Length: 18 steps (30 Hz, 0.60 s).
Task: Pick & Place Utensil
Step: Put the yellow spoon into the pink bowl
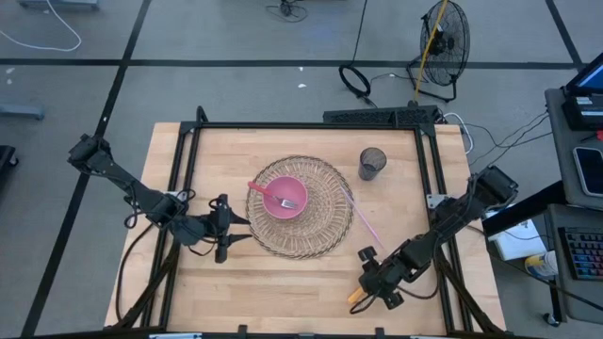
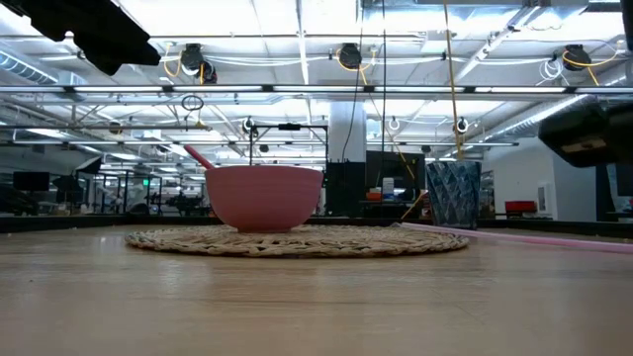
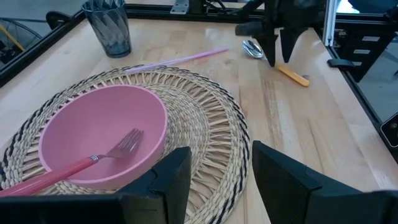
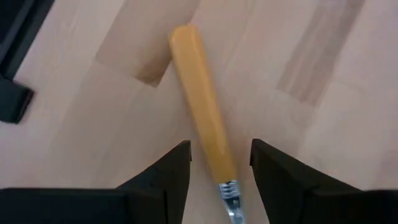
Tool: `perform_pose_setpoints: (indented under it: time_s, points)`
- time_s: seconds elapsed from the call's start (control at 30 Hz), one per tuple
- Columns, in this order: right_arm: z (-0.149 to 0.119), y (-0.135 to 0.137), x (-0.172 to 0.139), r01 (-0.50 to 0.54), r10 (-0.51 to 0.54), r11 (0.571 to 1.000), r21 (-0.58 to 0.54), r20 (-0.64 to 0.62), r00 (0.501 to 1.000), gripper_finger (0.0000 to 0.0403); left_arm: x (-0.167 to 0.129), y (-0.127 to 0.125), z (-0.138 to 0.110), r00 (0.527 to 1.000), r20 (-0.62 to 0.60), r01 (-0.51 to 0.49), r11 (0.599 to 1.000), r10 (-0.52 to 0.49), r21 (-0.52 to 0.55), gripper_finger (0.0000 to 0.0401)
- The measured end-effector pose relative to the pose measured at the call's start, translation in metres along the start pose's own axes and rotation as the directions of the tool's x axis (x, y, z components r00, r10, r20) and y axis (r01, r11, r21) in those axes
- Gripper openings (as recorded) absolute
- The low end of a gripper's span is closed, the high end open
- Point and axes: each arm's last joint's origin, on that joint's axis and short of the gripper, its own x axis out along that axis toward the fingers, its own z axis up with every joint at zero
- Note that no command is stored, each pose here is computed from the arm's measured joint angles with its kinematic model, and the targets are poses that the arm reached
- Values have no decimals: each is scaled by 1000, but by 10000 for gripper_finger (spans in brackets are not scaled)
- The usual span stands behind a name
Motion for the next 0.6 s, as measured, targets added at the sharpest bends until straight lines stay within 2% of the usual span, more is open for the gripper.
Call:
perform_pose_setpoints:
  time_s: [0.4,0.6]
  points:
    - [-3,-1,11,13,-12,1000,15,-40,999,154,0,0,0,1000,0,0,1000,0,1,170]
    - [-5,-9,11,42,-34,993,110,-73,997,119,0,0,0,1000,0,-1,1000,1,8,170]
